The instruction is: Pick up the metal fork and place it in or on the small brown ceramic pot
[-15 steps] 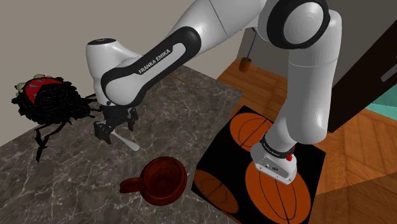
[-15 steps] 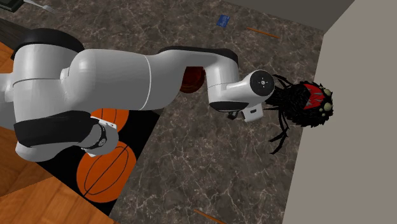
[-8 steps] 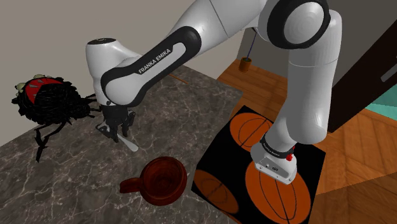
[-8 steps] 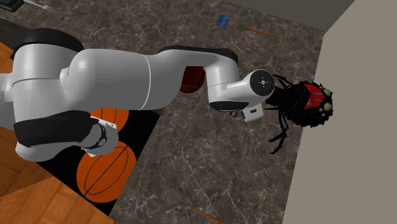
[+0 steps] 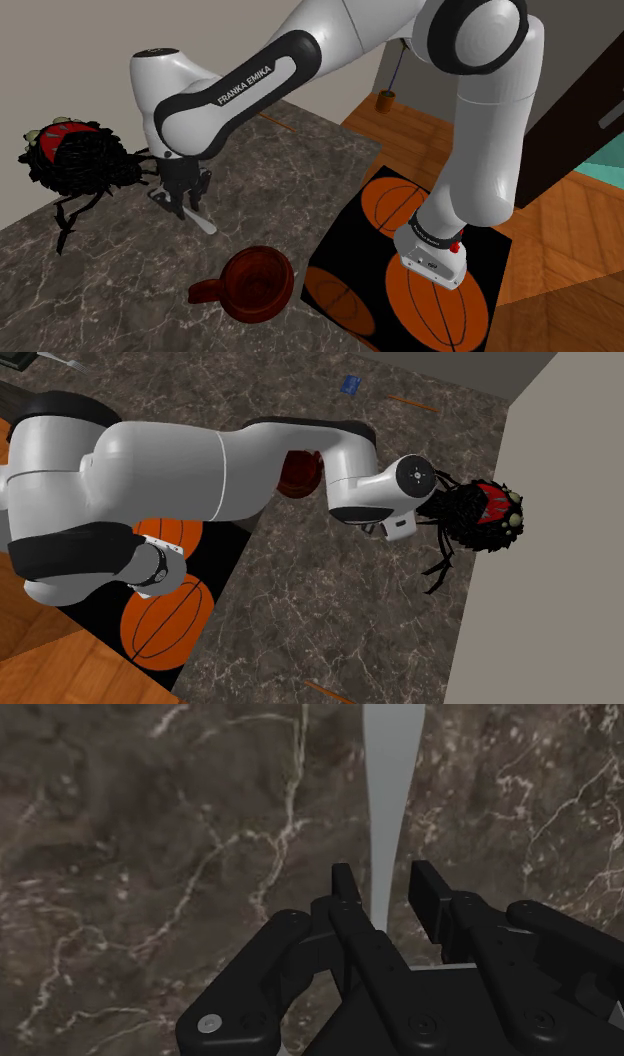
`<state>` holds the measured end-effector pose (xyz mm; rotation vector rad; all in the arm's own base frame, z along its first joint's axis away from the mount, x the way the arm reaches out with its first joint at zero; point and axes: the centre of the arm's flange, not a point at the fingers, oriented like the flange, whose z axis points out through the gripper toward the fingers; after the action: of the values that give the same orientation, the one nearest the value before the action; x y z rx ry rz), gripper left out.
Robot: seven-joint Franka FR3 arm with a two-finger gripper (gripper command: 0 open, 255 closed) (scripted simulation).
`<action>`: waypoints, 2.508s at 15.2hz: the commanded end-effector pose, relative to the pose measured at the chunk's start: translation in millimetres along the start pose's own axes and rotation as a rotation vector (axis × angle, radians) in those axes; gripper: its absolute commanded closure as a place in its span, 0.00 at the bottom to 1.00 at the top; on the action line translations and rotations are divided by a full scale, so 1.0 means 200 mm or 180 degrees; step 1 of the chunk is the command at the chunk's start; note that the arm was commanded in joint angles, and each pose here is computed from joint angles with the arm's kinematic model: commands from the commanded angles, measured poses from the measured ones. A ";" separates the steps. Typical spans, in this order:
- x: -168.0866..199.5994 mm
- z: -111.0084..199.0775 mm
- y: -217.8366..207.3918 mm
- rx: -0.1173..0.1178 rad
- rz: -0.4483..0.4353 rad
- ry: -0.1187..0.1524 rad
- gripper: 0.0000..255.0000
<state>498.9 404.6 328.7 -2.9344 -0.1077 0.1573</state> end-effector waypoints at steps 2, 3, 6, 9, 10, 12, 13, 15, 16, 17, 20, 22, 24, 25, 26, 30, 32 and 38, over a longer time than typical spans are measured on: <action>0.00 -0.08 -0.02 0.0000 0.0000 0.0000 1.00; -0.01 -0.10 -0.02 0.0000 0.0000 0.0000 1.00; -0.01 -0.18 -0.04 0.0000 0.0000 0.0000 1.00; -0.02 -0.26 -0.06 0.0000 0.0000 0.0000 1.00; -0.03 -0.28 -0.06 0.0000 0.0000 0.0000 1.00; -0.03 -0.34 -0.07 0.0000 0.0000 0.0000 1.00; -0.03 -0.36 -0.08 0.0000 0.0000 0.0000 1.00; -0.04 -0.41 -0.09 0.0000 0.0000 0.0000 1.00; -0.04 -0.44 -0.09 0.0000 0.0000 0.0000 1.00; -0.04 -0.46 -0.10 0.0000 0.0000 0.0000 1.00; -0.05 -0.54 -0.12 0.0000 0.0000 0.0000 1.00; -0.06 -0.59 -0.13 0.0000 0.0000 0.0000 1.00; -0.06 -0.64 -0.14 0.0000 0.0000 0.0000 1.00; -0.06 -0.67 -0.14 0.0000 0.0000 0.0000 1.00; -0.07 -0.70 -0.15 0.0000 0.0000 0.0000 1.00; -0.20 -0.71 -0.17 0.0000 0.0000 0.0000 1.00; -0.33 -0.69 -0.19 0.0000 0.0000 0.0000 1.00; -0.71 -0.61 -0.24 0.0000 0.0000 0.0000 1.00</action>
<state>383.1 416.4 473.2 -2.9344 -0.1094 0.1585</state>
